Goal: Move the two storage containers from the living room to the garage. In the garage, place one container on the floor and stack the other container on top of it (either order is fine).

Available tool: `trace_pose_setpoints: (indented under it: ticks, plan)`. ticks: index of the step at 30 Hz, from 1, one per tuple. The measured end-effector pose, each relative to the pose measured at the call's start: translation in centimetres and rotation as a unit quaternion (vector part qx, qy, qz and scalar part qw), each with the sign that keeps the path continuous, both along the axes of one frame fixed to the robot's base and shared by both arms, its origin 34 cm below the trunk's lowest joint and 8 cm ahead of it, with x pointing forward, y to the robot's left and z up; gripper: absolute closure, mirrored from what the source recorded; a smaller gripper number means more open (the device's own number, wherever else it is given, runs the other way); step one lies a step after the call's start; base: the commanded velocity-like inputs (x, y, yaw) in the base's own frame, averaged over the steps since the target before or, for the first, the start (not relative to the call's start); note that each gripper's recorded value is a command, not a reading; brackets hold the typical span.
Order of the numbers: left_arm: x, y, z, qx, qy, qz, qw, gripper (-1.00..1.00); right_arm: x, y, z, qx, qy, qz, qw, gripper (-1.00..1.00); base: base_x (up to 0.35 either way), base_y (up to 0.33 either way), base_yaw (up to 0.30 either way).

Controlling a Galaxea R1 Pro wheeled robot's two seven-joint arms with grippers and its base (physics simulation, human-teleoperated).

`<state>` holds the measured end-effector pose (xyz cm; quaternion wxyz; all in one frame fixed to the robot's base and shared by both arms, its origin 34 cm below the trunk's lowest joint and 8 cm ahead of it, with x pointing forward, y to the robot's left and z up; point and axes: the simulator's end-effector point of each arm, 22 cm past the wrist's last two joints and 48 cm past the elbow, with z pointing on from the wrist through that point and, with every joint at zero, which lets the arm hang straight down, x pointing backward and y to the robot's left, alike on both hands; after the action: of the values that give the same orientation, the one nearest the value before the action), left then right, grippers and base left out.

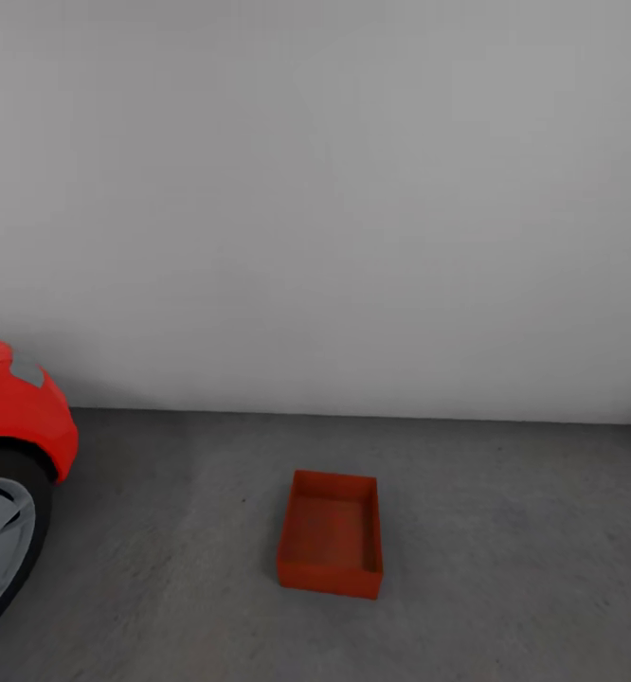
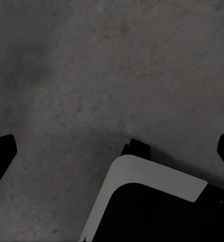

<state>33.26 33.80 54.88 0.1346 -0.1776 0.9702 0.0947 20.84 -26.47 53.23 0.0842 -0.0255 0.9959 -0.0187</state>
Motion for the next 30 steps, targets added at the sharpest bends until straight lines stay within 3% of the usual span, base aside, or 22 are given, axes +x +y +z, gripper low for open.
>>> trace_pose_setpoints:
  ticks: [30]
  plan:
    - [1.8, 0.0, 1.0, 0.0, -0.025, 0.0, 0.9997, -1.0, 2.3, 0.0, 0.5, 0.001, -0.036, 0.001, 0.9993, -1.0, 0.0, 0.0, 0.0]
